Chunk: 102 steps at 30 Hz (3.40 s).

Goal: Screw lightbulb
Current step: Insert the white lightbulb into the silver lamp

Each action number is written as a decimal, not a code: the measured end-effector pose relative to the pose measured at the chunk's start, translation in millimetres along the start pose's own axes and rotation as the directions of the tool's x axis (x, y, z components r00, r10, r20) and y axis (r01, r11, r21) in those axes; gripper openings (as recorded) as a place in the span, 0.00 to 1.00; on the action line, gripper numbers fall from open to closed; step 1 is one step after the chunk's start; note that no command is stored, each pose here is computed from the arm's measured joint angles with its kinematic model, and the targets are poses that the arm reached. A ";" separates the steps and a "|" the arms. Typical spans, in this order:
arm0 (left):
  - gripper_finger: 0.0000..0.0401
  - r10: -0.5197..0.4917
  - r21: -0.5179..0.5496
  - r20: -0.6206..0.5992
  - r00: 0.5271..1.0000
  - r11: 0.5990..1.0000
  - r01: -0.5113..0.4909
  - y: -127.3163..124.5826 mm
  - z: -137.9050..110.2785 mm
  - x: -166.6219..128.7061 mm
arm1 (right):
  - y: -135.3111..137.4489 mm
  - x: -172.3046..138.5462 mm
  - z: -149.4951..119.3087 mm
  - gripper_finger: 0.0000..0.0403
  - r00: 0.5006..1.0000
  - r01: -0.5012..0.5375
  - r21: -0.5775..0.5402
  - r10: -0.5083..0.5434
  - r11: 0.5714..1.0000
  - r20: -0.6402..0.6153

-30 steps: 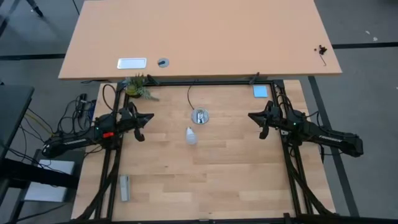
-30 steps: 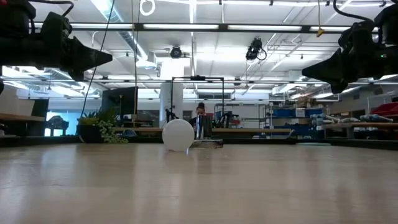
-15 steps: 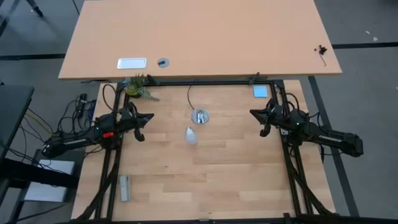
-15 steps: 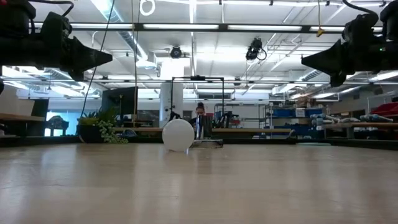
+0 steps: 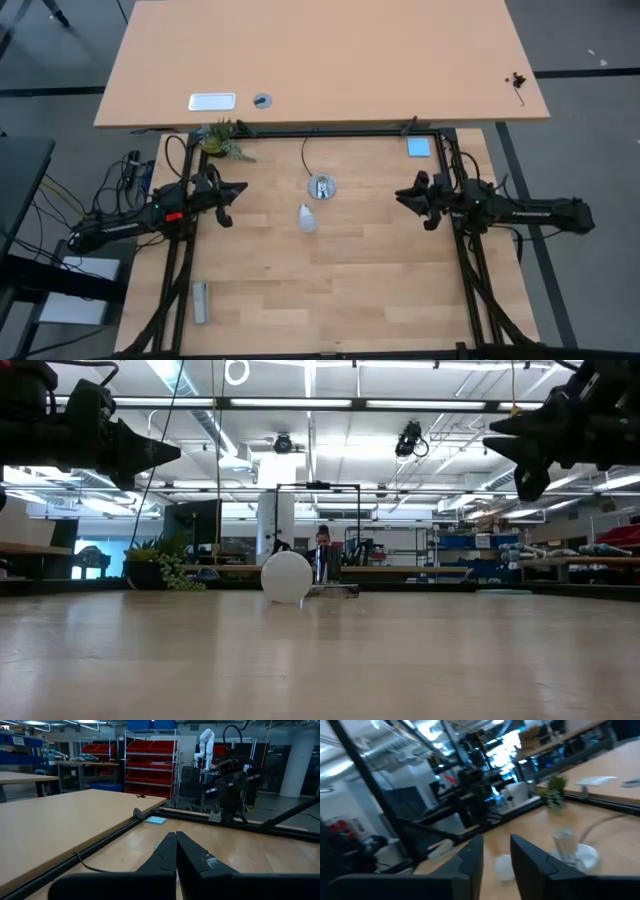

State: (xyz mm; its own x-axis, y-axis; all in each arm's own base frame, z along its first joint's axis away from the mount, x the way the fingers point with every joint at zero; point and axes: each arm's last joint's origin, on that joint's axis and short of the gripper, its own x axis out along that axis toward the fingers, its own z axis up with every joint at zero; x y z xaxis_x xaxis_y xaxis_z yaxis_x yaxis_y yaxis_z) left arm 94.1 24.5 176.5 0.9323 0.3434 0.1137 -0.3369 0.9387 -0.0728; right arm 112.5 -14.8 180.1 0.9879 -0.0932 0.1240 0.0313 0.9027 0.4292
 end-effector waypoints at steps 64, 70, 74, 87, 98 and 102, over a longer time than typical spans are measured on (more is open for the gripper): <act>0.01 -0.046 -0.072 0.122 0.991 0.996 0.056 -1.9 12.2 0.3 | 62.4 224.7 -28.1 0.43 0.955 0.058 -0.301 -0.140 0.952 -0.261; 0.01 -0.044 -0.085 0.020 0.999 0.995 0.046 -1.8 2.5 2.5 | 74.8 249.3 -37.7 0.51 0.873 0.253 -0.330 -0.362 0.909 -0.327; 0.01 -0.037 -0.078 -0.033 0.999 0.996 0.034 -1.6 -2.5 4.5 | 78.5 260.4 -43.4 0.58 0.811 0.377 -0.326 -0.479 0.867 -0.336; 0.05 -0.018 -0.053 -0.243 0.970 0.999 0.005 -1.3 -22.6 10.9 | 68.1 290.3 -85.2 0.81 0.759 0.415 -0.338 -0.527 0.844 -0.382; 0.13 -0.015 -0.044 -0.305 0.952 0.999 0.001 -1.5 -29.1 14.1 | 47.1 289.5 -114.5 0.83 0.666 0.551 -0.387 -0.669 0.739 -0.330; 0.14 -0.040 -0.053 -0.316 0.948 0.998 0.024 -2.3 -30.2 14.9 | 44.2 288.6 -119.8 0.83 0.654 0.561 -0.382 -0.676 0.734 -0.340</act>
State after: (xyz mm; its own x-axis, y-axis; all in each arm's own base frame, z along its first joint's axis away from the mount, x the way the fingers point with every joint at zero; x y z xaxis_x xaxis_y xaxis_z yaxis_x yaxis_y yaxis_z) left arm 112.7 26.6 148.5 0.9387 0.2788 -0.2029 -0.3068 0.9438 -0.1228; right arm 417.2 48.6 127.6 0.6760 -0.5289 -0.5131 0.6357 0.7708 0.0429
